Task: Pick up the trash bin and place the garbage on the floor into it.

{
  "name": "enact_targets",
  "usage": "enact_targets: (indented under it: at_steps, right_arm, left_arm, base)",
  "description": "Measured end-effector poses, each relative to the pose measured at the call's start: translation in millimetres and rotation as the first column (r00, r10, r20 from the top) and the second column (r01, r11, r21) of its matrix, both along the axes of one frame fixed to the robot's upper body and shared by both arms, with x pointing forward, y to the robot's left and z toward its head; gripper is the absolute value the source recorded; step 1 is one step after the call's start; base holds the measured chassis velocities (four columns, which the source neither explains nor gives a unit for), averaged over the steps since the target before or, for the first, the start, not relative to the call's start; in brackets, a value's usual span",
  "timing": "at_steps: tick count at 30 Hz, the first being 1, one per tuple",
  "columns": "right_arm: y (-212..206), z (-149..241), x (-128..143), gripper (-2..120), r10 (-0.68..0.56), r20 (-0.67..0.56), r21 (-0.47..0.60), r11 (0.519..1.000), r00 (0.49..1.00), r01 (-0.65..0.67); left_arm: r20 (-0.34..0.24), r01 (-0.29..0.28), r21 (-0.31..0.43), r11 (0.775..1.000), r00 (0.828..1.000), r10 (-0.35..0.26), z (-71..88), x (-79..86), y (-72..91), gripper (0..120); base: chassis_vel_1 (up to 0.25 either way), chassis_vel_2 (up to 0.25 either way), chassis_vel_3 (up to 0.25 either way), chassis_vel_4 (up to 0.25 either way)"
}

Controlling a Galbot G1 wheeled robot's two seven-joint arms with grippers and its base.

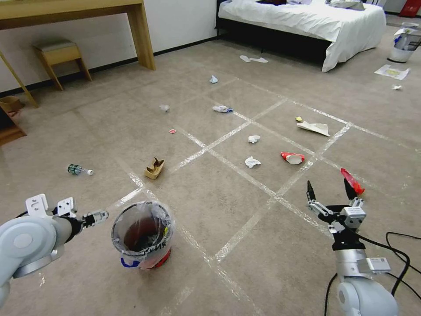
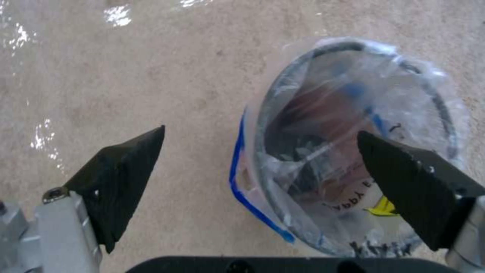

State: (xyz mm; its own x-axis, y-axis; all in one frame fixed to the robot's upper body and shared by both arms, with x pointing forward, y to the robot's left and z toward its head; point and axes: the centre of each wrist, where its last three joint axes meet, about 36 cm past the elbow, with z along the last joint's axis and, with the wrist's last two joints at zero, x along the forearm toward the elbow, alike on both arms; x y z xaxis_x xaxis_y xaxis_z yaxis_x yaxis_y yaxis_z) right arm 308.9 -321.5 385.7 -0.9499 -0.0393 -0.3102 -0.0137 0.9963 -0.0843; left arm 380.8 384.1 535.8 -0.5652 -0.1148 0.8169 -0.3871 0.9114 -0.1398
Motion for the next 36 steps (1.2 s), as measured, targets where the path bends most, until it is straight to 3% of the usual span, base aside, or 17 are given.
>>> enact_targets:
  at_steps: [6, 13, 15, 21, 24, 30, 36]
  right_arm:
    - [1.1, -1.4, 2.1, 100, 0.008, -0.003, 0.001, 1.000, 1.000, -0.008]
    - [3.8, -0.8, 3.6, 100, 0.013, 0.001, 0.007, 1.000, 1.000, -0.013]
    - [3.6, -0.6, 3.2, 100, 0.013, 0.002, 0.009, 1.000, 1.000, -0.013]
    - [1.7, 0.7, 1.8, 100, 0.010, 0.005, 0.010, 1.000, 1.000, -0.010]
    - [-0.2, 3.5, 1.2, 100, 0.007, 0.015, 0.011, 1.000, 1.000, -0.007]
    - [-1.3, 6.6, -0.9, 100, 0.005, 0.025, 0.012, 1.000, 1.000, -0.005]
    - [-1.0, 7.7, -2.7, 100, 0.006, 0.033, 0.009, 1.000, 0.999, -0.006]
  left_arm:
    - [-0.022, -0.026, -0.004, 1.000, 0.999, 0.026, -2.9, 10.1, 5.9, 100]
    - [-0.063, -0.037, -0.028, 0.999, 0.997, 0.035, -31.2, 21.2, 16.1, 100]
    - [-0.084, -0.023, -0.046, 0.999, 0.996, 0.020, -47.3, 24.9, 9.1, 100]
    - [-0.094, -0.002, -0.050, 0.999, 0.996, -0.002, -62.6, 34.6, -4.1, 100]
    - [-0.114, 0.009, -0.019, 1.000, 0.993, -0.011, -79.5, 42.6, -13.1, 100]
    - [-0.119, -0.010, -0.025, 1.000, 0.993, 0.007, -94.5, 52.0, -20.3, 100]
    - [-0.126, -0.022, -0.028, 0.999, 0.992, 0.018, -99.3, 58.5, -20.1, 100]
  base:
    - [0.000, 0.000, 0.000, 0.000]
    - [0.000, 0.000, 0.000, 0.000]
    - [0.000, 0.000, 0.000, 0.000]
    - [0.000, 0.000, 0.000, 0.000]
    - [0.000, 0.000, 0.000, 0.000]
    - [0.000, 0.000, 0.000, 0.000]
    - [0.000, 0.000, 0.000, 0.000]
